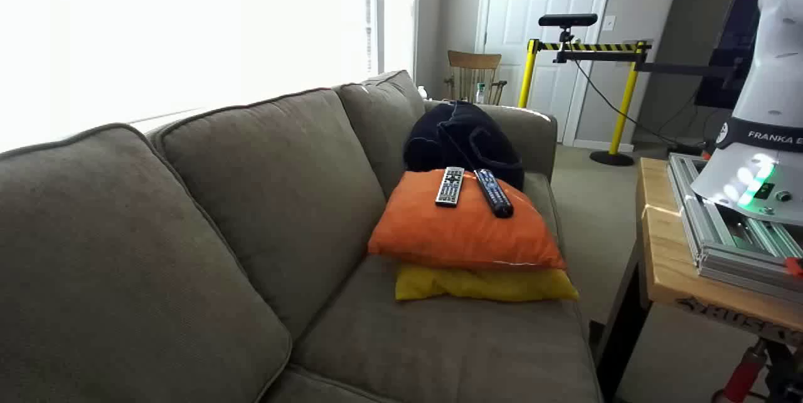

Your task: Put the black remote controller on the grey remote controller

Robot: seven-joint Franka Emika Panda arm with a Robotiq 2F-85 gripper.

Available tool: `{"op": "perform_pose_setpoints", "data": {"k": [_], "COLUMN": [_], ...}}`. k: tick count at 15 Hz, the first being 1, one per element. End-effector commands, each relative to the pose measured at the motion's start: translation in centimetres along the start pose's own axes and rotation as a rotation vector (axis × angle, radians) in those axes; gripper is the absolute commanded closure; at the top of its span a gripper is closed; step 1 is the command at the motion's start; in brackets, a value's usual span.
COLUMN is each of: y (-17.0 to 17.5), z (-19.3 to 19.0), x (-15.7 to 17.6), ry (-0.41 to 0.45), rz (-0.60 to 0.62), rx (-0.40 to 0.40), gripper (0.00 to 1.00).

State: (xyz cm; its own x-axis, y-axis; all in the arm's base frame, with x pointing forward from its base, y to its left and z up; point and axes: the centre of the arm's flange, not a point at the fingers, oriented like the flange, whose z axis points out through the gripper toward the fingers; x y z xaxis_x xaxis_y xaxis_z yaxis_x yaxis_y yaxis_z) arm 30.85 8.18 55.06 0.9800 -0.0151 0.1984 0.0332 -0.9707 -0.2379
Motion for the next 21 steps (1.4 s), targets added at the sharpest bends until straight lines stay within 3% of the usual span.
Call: {"op": "perform_pose_setpoints", "data": {"k": [1, 5, 6, 8, 11, 15, 18, 21], "y": [0.0, 0.0, 0.3, 1.8, 5.9, 10.8, 13.3, 14.8], "z": [0.0, 0.0, 0.7, 2.7, 6.3, 11.3, 14.4, 16.5], "x": [0.0, 0.0, 0.5, 2.3, 4.7, 5.1, 5.0, 5.0], "ry": [0.000, 0.000, 0.027, 0.085, 0.176, 0.229, 0.213, 0.098], "rz": [0.000, 0.000, 0.024, 0.110, 0.238, 0.427, 0.584, 0.731], "rx": [0.000, 0.000, -0.033, -0.111, -0.145, -0.215, -0.251, -0.259], "gripper": [0.00, 0.00, 0.00, 0.00, 0.00, 0.00, 0.00, 0.00]}}
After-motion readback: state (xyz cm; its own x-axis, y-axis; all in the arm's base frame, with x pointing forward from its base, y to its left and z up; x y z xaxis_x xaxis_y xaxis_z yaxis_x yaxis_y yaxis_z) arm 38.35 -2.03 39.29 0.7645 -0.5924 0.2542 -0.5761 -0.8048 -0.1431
